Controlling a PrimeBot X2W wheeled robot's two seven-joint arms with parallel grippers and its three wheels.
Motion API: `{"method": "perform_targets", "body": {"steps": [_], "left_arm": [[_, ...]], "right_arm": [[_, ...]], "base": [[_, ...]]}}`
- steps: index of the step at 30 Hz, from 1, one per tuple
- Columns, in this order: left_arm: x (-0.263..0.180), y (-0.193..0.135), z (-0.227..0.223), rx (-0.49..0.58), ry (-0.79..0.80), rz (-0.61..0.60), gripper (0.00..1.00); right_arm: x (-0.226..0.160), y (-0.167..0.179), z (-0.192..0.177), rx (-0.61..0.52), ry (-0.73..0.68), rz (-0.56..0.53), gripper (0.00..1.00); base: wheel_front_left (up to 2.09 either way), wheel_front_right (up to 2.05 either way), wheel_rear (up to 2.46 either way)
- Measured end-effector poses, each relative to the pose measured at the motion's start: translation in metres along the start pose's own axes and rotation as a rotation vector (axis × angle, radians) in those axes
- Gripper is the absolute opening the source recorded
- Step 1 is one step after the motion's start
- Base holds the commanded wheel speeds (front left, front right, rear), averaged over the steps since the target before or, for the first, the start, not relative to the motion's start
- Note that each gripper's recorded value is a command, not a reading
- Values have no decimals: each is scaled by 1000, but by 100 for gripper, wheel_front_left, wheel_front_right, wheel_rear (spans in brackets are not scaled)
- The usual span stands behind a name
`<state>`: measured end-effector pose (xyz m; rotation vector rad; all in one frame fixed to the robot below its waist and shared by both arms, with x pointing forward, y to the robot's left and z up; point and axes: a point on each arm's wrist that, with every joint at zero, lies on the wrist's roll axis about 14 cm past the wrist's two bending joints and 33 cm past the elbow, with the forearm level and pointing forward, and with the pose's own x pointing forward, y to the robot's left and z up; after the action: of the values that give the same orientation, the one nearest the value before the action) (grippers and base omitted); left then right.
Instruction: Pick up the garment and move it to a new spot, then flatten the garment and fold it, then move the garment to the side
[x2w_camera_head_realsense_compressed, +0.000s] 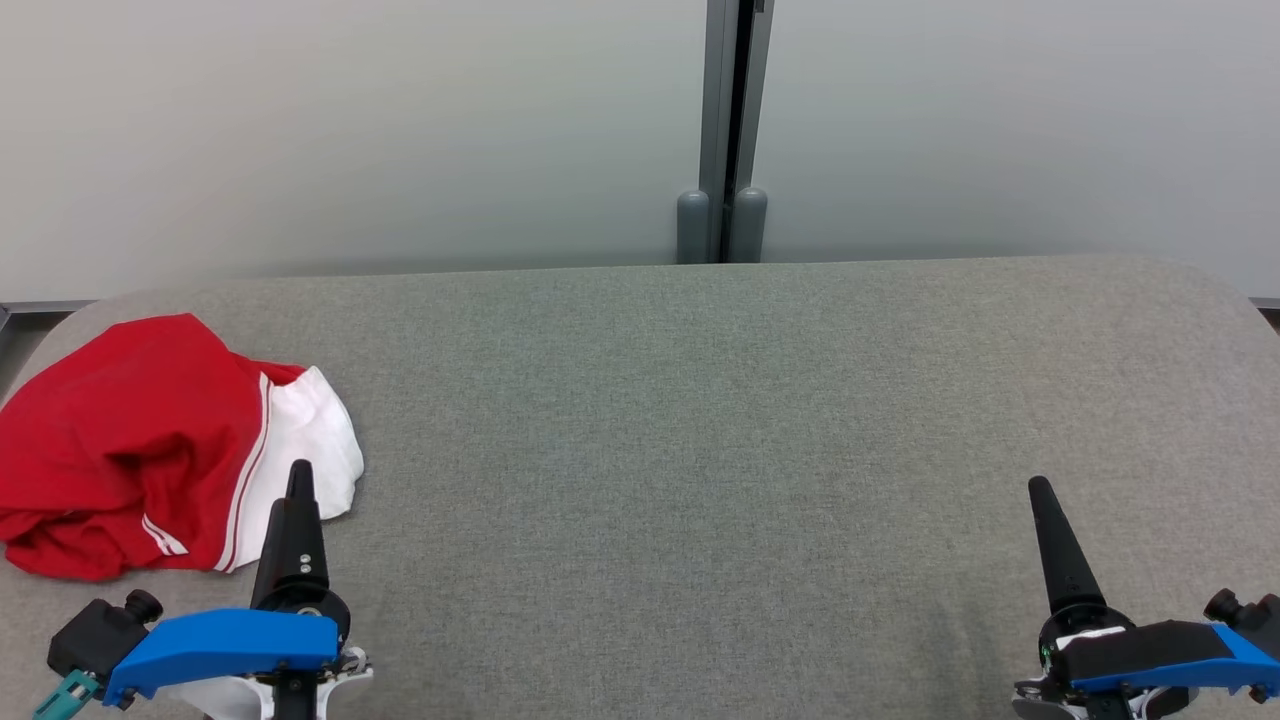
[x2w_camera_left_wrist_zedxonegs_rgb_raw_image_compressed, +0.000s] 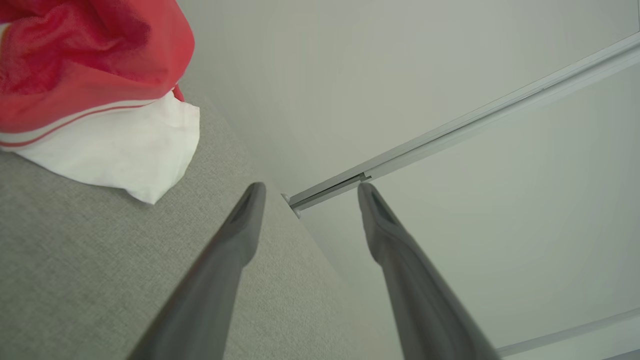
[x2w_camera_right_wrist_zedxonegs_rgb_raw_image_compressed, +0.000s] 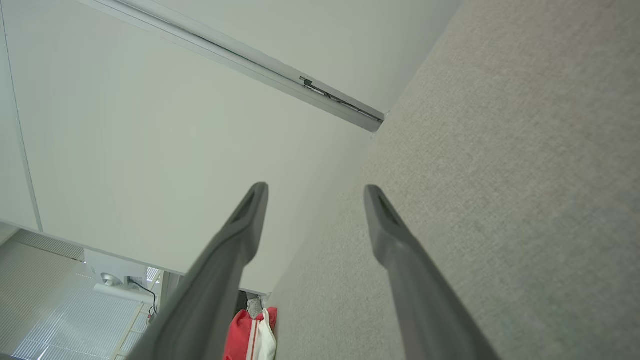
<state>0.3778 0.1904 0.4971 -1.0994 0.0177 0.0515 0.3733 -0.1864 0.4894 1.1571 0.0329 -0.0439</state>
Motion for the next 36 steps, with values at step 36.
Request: {"method": "perform_targets", "body": {"steps": [36], "left_arm": [[-4, -9, -10, 540, -14, -42, 100]], "right_arm": [[-7, 4, -12, -415, 1, 44, 100]], "base": [[0, 0, 0]]}}
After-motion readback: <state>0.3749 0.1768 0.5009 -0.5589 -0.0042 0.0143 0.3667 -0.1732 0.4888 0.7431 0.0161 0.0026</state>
